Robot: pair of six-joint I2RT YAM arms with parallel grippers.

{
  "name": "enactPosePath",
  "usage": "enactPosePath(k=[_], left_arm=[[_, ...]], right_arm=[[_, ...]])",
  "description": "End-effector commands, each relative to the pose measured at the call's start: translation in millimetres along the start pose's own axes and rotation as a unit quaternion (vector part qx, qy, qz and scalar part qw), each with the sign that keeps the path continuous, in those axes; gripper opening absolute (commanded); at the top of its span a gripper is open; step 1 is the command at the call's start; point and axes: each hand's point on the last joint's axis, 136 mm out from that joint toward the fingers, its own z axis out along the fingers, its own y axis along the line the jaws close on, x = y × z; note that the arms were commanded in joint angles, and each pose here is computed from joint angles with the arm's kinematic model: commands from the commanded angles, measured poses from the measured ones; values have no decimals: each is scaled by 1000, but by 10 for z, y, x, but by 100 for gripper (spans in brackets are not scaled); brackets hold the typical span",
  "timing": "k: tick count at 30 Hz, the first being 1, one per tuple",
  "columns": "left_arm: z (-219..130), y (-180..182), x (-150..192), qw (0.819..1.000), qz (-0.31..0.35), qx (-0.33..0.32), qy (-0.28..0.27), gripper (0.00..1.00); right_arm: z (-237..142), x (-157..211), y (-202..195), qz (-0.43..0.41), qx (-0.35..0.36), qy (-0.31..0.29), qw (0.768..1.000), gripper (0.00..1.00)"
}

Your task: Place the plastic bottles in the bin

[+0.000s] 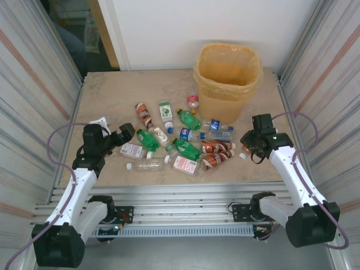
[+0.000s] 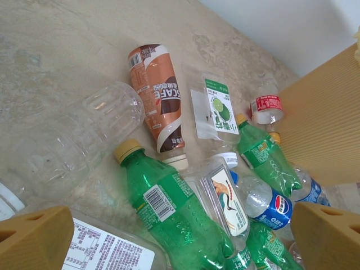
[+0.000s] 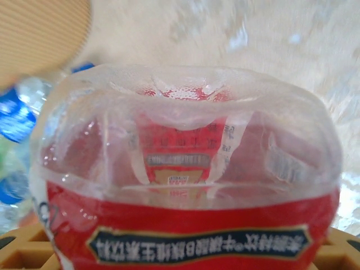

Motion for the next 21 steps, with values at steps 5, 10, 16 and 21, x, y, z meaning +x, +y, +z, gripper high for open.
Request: enactPosePath(k=[5,10,16,21], left_arm=[[6,24,7,1000,-8,1,-5,99],[18,19,27,1000,-13,7,-4,99],[32,20,55,1000,-19,10,2,99],[28,10,43,1000,-20,11,1,99]], right_arm=[[-716,-552,85,-48,7,-90,995,46],[-1150,-925,330,-62,-27,-145,987,46],[-1524,-1290,676,-77,-75,-192,975,46],[-1763,-1540,997,-81,-128,-224,963,46]])
